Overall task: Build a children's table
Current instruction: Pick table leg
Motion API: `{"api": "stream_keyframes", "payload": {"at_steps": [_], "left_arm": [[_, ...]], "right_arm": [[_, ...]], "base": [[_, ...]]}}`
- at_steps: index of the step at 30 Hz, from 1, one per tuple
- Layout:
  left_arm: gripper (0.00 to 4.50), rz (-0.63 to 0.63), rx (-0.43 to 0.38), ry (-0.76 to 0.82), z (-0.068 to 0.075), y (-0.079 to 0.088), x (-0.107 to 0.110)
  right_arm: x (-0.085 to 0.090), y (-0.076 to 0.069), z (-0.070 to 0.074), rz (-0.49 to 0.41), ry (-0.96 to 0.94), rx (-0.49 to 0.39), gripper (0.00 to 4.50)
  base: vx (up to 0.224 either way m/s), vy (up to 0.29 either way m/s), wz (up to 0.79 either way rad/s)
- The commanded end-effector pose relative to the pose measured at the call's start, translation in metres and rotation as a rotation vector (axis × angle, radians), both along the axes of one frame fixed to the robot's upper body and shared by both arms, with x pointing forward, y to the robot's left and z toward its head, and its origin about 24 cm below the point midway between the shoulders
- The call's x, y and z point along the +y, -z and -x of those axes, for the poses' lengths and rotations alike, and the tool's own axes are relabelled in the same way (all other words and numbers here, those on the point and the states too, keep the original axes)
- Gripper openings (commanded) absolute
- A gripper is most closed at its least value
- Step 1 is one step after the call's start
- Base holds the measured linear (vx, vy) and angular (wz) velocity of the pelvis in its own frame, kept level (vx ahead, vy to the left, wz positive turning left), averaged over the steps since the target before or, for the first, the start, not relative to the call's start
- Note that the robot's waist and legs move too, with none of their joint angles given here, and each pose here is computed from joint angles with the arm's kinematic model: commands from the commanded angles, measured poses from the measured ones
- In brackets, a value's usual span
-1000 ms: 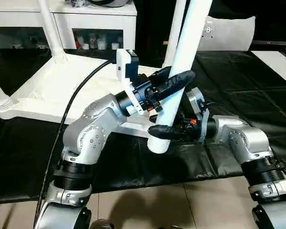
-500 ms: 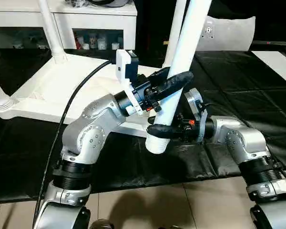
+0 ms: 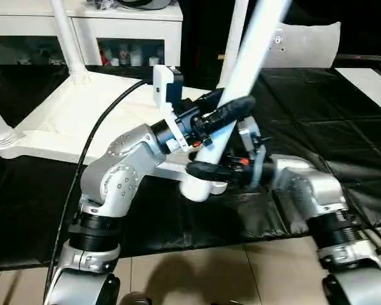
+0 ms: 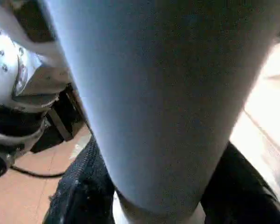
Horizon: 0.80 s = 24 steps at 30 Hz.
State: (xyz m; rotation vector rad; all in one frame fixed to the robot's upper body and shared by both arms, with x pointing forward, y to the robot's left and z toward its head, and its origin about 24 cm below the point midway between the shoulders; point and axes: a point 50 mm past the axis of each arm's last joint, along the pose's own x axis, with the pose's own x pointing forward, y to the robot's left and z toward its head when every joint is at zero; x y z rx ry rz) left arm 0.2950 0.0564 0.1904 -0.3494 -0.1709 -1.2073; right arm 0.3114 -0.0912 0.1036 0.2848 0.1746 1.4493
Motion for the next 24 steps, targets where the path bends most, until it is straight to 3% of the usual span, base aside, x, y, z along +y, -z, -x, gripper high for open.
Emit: {"api": "stream_keyframes", "payload": {"at_steps": [1,9,12,15,19,22,24], "left_arm": [[2.92,0.012,-0.038,0.161,0.021,-0.007,-0.022],[2.92,0.166,-0.002,0.118,0.017,-0.017,-0.014],[2.92,0.245,0.108,-0.052,-0.002,-0.013,-0.002],[2.92,0.204,0.124,-0.200,-0.014,-0.002,0.011],[2.92,0.143,0.106,-0.369,-0.020,0.006,0.033],[2.92,0.071,0.120,-0.502,-0.024,0.015,0.048],[2.92,-0.033,0.116,-0.634,-0.026,0.026,0.062]], "right_arm": [[-0.011,0.006,-0.009,0.033,0.132,0.031,1.95],[-0.018,-0.002,-0.014,-0.077,0.257,0.005,1.95],[-0.024,-0.003,-0.011,-0.110,0.284,-0.002,1.93],[-0.032,-0.002,-0.005,-0.112,0.332,0.036,1.89],[-0.036,-0.001,0.002,-0.094,0.382,0.040,1.89],[-0.042,0.002,0.000,-0.048,0.491,0.012,1.88],[-0.050,0.006,-0.003,0.059,0.619,-0.045,1.88]], "base": [[0.000,0.000,0.00],[0.000,0.000,0.00],[0.000,0.000,0.00],[0.000,0.000,0.00],[0.000,0.000,0.00],[0.000,0.000,0.00],[0.000,0.000,0.00]]}}
